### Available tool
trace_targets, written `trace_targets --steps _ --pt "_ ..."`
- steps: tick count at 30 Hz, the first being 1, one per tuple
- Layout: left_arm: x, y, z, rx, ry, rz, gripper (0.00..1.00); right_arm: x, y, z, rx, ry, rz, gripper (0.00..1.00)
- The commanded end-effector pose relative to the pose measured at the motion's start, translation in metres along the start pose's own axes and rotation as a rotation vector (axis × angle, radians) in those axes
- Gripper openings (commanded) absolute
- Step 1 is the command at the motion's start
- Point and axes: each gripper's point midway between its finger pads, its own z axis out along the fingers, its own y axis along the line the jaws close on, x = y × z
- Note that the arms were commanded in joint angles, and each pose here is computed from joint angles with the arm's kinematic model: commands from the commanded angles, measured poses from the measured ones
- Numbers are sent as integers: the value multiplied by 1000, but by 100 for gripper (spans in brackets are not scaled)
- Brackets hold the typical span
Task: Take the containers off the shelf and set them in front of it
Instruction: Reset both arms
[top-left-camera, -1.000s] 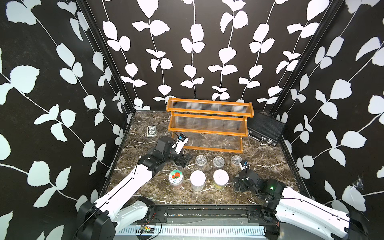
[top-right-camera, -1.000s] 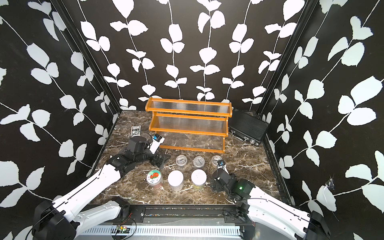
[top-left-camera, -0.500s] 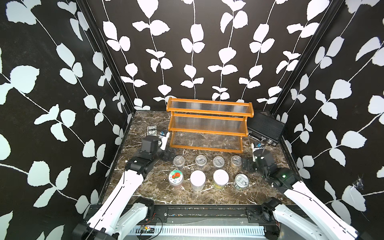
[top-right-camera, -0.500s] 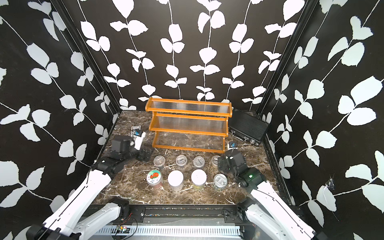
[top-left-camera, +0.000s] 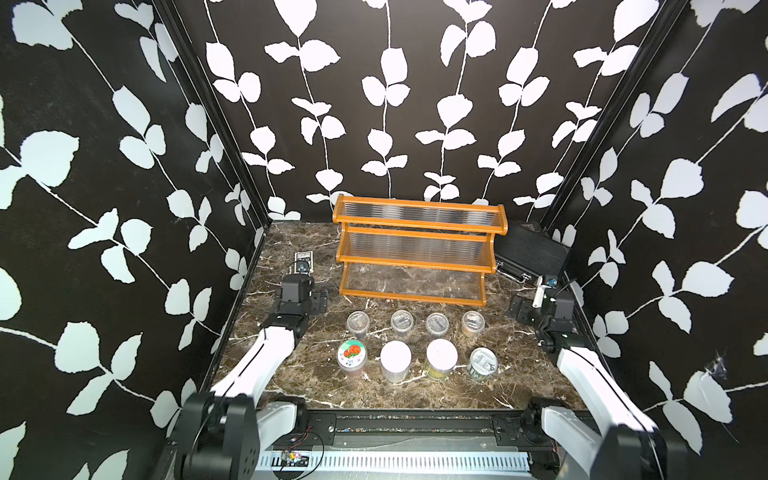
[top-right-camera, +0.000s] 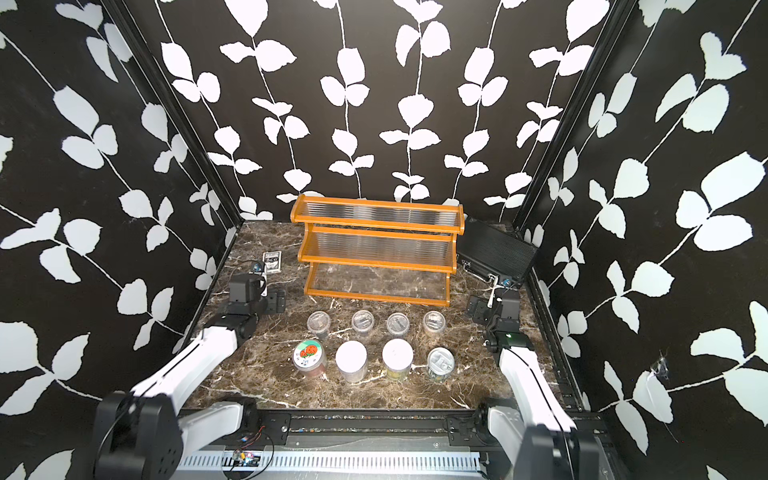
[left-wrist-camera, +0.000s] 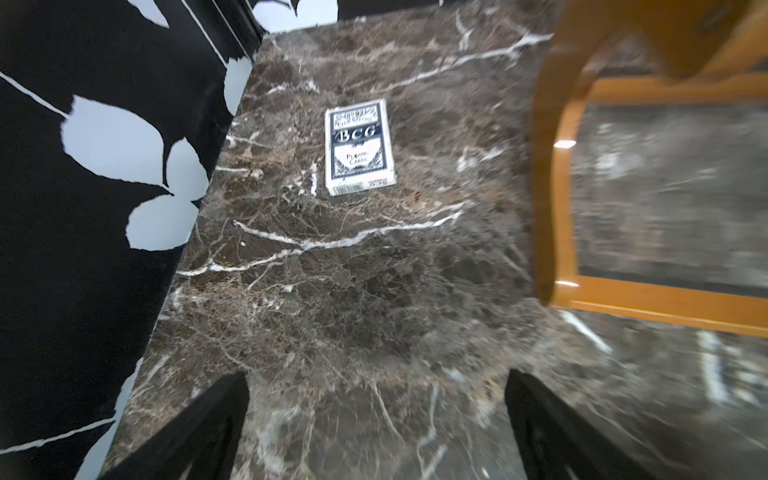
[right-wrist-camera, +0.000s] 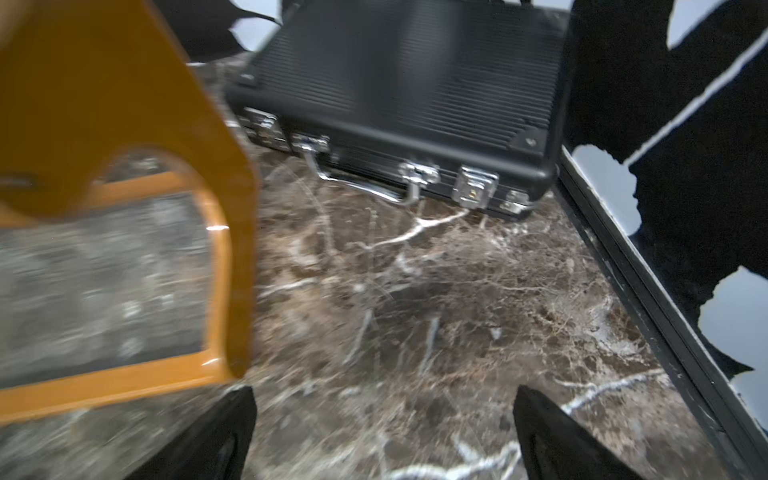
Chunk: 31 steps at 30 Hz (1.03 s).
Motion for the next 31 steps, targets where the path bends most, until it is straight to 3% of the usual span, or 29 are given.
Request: trace_targets --steps 1,10,16,31 --pt "-30 12 8 -72 -173 -41 99 -46 7 13 -46 -229 -33 100" --pt "-21 12 38 -120 -186 -77 99 -48 7 43 -41 -290 -52 100" --pt "-32 -1 39 -55 -246 3 99 -44 14 50 -64 -275 -73 100" --pt "-30 -15 46 28 -287 22 99 -44 22 52 -75 -256 -117 100"
